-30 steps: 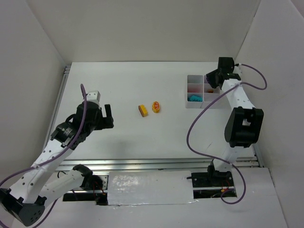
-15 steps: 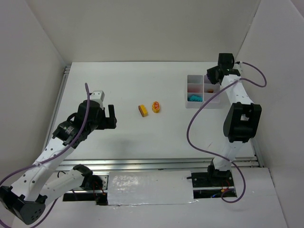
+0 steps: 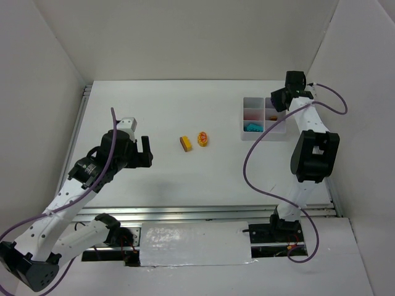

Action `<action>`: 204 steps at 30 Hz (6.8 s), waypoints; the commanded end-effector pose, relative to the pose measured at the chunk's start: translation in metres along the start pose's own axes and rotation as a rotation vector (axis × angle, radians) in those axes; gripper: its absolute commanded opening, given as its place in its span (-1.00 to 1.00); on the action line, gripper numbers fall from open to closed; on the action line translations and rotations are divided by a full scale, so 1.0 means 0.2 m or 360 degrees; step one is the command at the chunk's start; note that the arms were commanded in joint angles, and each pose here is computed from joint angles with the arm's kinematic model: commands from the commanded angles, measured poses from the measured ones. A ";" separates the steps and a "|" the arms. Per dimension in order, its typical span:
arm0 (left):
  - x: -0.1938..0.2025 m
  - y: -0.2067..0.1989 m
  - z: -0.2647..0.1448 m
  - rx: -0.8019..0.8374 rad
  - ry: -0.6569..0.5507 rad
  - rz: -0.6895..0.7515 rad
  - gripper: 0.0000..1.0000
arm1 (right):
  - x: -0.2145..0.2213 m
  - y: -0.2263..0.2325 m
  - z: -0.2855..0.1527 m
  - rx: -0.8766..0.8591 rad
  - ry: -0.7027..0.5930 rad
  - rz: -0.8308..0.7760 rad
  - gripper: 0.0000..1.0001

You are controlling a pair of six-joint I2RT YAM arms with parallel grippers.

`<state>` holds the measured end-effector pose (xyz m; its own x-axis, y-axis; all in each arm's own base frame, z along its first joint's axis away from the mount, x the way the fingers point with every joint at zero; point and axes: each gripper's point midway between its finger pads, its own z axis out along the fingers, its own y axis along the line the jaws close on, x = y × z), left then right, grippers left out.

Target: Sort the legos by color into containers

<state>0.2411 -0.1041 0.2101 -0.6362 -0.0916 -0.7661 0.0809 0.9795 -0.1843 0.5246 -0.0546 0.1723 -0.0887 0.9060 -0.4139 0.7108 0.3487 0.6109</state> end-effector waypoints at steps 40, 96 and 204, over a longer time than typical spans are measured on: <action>-0.20 -0.08 0.23 -0.0123 0.0012 -0.0554 0.99 | 1.43 -0.07 -0.74 -0.0576 0.0676 -0.1681 0.96; -0.04 0.03 -0.02 0.0014 -0.0052 -0.0109 0.99 | -0.05 -0.29 -0.55 -0.0209 -0.0121 -0.0481 -1.00; -0.11 0.27 -0.11 -0.0360 -0.0228 -0.0332 0.99 | 1.82 0.19 -0.94 -0.0946 0.0763 -0.1957 0.99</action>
<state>0.2399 -0.0478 0.2182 -0.5427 -0.2793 -0.7922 -0.2074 0.9585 -0.1958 0.3805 0.3201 0.1510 -0.7550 -0.0644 -0.6525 -0.3160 0.9078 0.2759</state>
